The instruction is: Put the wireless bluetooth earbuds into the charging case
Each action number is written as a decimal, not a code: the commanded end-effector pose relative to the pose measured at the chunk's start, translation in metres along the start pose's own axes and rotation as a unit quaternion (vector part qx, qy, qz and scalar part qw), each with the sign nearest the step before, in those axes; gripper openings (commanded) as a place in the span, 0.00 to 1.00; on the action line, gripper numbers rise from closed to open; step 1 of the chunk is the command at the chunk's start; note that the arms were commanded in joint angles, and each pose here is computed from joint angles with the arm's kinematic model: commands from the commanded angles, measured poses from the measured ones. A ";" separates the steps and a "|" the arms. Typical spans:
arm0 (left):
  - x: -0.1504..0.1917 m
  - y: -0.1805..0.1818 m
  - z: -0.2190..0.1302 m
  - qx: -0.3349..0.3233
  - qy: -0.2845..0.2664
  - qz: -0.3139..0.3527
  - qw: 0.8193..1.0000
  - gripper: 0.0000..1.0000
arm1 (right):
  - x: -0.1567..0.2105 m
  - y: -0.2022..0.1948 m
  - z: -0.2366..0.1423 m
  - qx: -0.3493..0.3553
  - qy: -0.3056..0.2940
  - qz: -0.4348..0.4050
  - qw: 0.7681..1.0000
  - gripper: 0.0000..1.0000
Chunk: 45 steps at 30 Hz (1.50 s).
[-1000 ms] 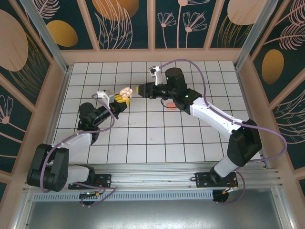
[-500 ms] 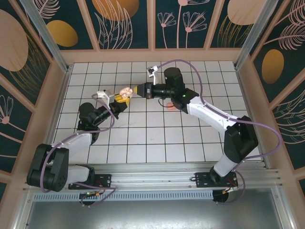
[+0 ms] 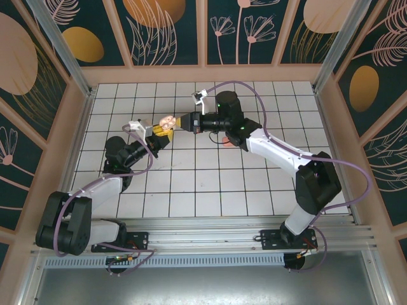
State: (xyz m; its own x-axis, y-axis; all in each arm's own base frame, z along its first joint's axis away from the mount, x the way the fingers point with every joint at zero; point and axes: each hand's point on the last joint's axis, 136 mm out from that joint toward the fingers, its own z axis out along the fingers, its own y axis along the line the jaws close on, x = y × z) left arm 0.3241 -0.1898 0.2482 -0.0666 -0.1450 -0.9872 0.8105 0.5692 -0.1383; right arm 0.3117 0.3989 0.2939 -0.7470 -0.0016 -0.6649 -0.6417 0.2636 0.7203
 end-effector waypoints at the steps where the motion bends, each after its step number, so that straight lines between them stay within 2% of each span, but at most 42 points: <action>1: -0.026 -0.005 0.001 0.009 -0.033 0.035 0.999 0.12 | -0.009 0.017 0.006 -0.030 -0.004 -0.016 0.999 0.14; 26: -0.023 -0.005 0.003 0.010 -0.024 0.036 0.999 0.11 | -0.001 0.024 0.019 -0.009 0.026 -0.033 0.999 0.12; 34: -0.021 -0.004 0.003 0.011 -0.021 0.036 0.999 0.11 | -0.004 0.036 0.001 -0.015 0.012 -0.042 0.999 0.22; 40: -0.021 -0.005 0.003 0.014 -0.020 0.037 0.999 0.11 | -0.015 0.034 -0.015 -0.024 -0.020 -0.034 0.999 0.28; 45: -0.023 -0.006 0.003 0.015 -0.023 0.038 0.999 0.11 | -0.020 0.033 -0.013 -0.032 -0.024 -0.029 0.999 0.28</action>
State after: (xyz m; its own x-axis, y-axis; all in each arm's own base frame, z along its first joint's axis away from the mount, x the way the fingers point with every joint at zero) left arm 0.3256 -0.1899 0.2505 -0.0537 -0.1356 -0.9893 0.8121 0.5706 -0.1223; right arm 0.3070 0.3954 0.3123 -0.7259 0.0026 -0.6878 -0.6645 0.2557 0.7022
